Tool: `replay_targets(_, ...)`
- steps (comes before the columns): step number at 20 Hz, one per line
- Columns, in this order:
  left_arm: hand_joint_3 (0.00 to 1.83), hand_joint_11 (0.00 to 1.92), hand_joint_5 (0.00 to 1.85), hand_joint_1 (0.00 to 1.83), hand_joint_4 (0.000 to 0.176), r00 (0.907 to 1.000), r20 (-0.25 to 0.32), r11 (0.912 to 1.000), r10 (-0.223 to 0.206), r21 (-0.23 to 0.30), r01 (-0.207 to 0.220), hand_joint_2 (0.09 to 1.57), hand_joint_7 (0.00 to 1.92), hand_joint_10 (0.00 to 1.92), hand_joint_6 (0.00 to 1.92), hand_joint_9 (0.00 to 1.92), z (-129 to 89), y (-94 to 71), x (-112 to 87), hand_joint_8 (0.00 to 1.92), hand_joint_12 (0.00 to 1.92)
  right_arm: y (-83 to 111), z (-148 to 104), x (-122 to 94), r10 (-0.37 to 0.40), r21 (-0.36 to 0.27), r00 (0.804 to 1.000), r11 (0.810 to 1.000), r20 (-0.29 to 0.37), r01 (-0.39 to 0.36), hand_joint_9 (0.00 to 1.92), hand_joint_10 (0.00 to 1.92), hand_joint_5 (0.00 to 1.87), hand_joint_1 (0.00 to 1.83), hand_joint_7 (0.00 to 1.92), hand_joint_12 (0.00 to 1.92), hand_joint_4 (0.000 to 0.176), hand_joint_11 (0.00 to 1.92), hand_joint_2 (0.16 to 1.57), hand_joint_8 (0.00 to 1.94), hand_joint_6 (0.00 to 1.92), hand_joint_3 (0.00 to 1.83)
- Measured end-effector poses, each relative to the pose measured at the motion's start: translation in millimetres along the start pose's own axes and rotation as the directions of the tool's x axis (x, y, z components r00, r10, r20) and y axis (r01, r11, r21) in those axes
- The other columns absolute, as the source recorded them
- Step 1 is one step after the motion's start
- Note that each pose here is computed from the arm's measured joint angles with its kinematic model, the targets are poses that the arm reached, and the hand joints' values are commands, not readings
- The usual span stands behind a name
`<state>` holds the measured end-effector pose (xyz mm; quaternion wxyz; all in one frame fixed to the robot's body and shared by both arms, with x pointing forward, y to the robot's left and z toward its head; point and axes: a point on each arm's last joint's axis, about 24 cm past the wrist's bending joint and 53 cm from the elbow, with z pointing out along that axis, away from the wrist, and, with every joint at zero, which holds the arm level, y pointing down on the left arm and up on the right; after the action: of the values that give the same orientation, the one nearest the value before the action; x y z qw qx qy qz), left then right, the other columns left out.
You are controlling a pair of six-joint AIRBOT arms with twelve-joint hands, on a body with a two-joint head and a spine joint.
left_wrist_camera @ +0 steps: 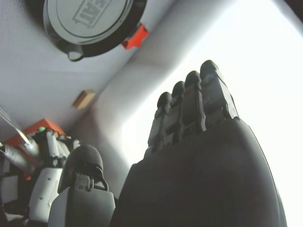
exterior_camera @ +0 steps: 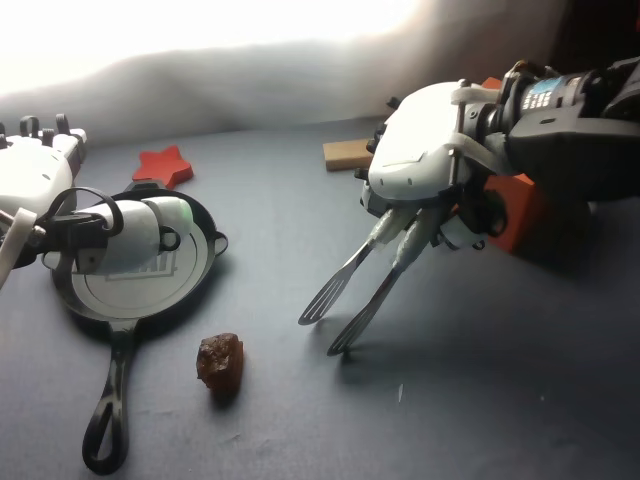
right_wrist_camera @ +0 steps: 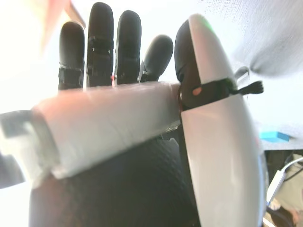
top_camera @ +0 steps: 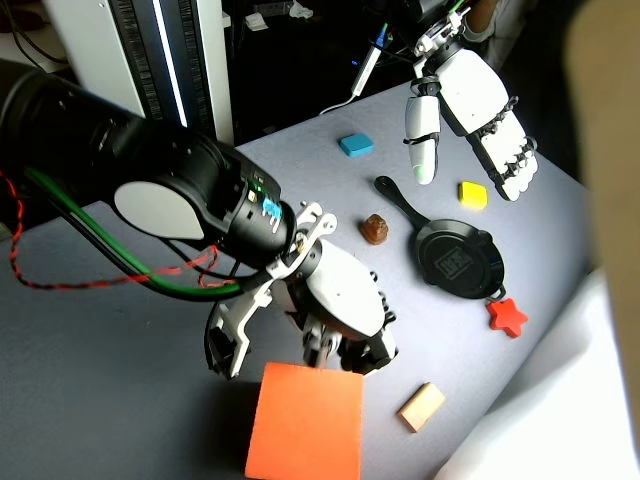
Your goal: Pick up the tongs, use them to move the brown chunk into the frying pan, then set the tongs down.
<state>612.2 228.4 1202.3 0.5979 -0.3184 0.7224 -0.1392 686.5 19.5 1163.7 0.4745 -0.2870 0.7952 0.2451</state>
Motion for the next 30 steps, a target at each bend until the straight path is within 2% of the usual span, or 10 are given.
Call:
replay_targets(11, 0.00, 0.01, 0.00, 0.00, 0.000, 0.9999, 0.010, 0.9999, -0.008, -0.008, 0.009, 1.17, 0.00, 0.00, 0.00, 0.00, -3.7, 0.9, -1.1, 0.00, 0.00, 50.3, -33.9, -17.5, 0.153, -0.106, 0.987, 0.983, 0.042, -0.148, 0.92, 0.02, 0.69, 1.08, 0.93, 1.32, 0.000, 0.34, 1.27, 0.00, 1.41, 0.00)
replay_targets(18, 0.01, 0.00, 0.00, 0.00, 0.000, 0.9897, 0.142, 0.9929, -0.023, -0.112, 0.039, 1.19, 0.00, 0.00, 0.00, 0.00, -10.0, 24.5, -32.0, 0.00, 0.00, 71.4, -60.5, -48.7, 0.126, -0.204, 0.955, 0.976, 0.269, -0.071, 0.91, 0.01, 0.68, 1.07, 0.93, 1.31, 0.000, 0.34, 1.27, 0.00, 1.41, 0.00)
replay_targets(19, 0.01, 0.00, 0.00, 0.00, 0.000, 0.9854, 0.169, 0.9896, -0.019, -0.137, 0.042, 1.19, 0.00, 0.00, 0.00, 0.00, -12.3, 30.4, -38.3, 0.00, 0.00, 73.4, -62.1, -51.4, 0.135, -0.212, 0.950, 0.974, 0.280, -0.075, 0.91, 0.01, 0.68, 1.07, 0.92, 1.31, 0.000, 0.34, 1.27, 0.00, 1.41, 0.00)
replay_targets(20, 0.01, 0.00, 0.00, 0.00, 0.000, 0.9811, 0.193, 0.9821, -0.019, -0.180, 0.055, 1.18, 0.00, 0.00, 0.00, 0.00, -17.3, 40.0, -43.2, 0.00, 0.00, 71.6, -63.3, -52.2, 0.177, -0.223, 0.943, 0.968, 0.280, -0.115, 0.90, 0.01, 0.61, 1.10, 0.90, 1.31, 0.000, 0.31, 1.24, 0.01, 0.80, 0.00)
replay_targets(21, 0.01, 0.00, 0.00, 0.00, 0.000, 0.9790, 0.203, 0.9779, -0.014, -0.201, 0.056, 1.18, 0.00, 0.00, 0.00, 0.00, -20.8, 44.7, -44.9, 0.00, 0.00, 68.8, -64.1, -51.9, 0.204, -0.224, 0.940, 0.964, 0.275, -0.143, 0.90, 0.01, 0.61, 1.10, 0.90, 1.31, 0.000, 0.31, 1.24, 0.01, 0.80, 0.00)
replay_targets(23, 0.00, 0.00, 0.00, 0.00, 0.000, 0.9790, 0.204, 0.9587, -0.012, -0.276, 0.069, 1.18, 0.00, 0.00, 0.00, 0.00, -30.7, 61.8, -42.2, 0.00, 0.00, 60.5, -65.9, -48.8, 0.241, -0.215, 0.936, 0.958, 0.258, -0.187, 0.87, 0.00, 0.76, 1.13, 0.89, 1.34, 0.000, 0.29, 1.20, 0.00, 0.23, 0.00)
replay_targets(26, 0.00, 0.00, 0.00, 0.00, 0.000, 0.9766, 0.215, 0.9471, -0.005, -0.312, 0.073, 1.18, 0.00, 0.00, 0.00, 0.00, -36.8, 70.1, -43.7, 0.00, 0.00, 69.0, -67.8, -28.5, -0.024, -0.157, 0.962, 0.985, 0.273, 0.069, 0.88, 0.00, 0.82, 1.14, 0.90, 1.34, 0.000, 0.31, 1.21, 0.00, 0.11, 0.00)
replay_targets(27, 0.00, 0.00, 0.00, 0.00, 0.000, 0.9740, 0.226, 0.9450, 0.000, -0.318, 0.074, 1.18, 0.00, 0.00, 0.00, 0.00, -38.0, 71.5, -46.5, 0.00, 0.00, 74.5, -67.8, -18.3, -0.050, -0.162, 0.962, 0.982, 0.269, 0.096, 0.89, 0.01, 0.76, 1.10, 0.92, 1.35, 0.000, 0.31, 1.23, 0.00, 1.07, 0.00)
replay_targets(28, 0.00, 0.00, 0.00, 0.00, 0.000, 0.9728, 0.232, 0.9431, 0.005, -0.324, 0.073, 1.18, 0.00, 0.00, 0.00, 0.00, -38.8, 72.8, -47.9, 0.00, 0.00, 76.9, -68.3, -11.9, -0.045, -0.166, 0.966, 0.982, 0.256, 0.090, 0.89, 0.01, 0.76, 1.10, 0.92, 1.35, 0.000, 0.31, 1.23, 0.00, 1.07, 0.00)
replay_targets(30, 0.00, 0.00, 0.00, 0.00, 0.000, 0.9714, 0.237, 0.9403, 0.011, -0.333, 0.071, 1.19, 0.00, 0.00, 0.00, 0.00, -39.8, 74.6, -49.5, 0.00, 0.00, 76.4, -71.1, -12.0, 0.050, -0.175, 0.968, 0.985, 0.245, -0.007, 0.88, 0.00, 0.66, 1.12, 0.88, 1.25, 0.000, 0.32, 1.24, 0.00, 0.46, 0.00)
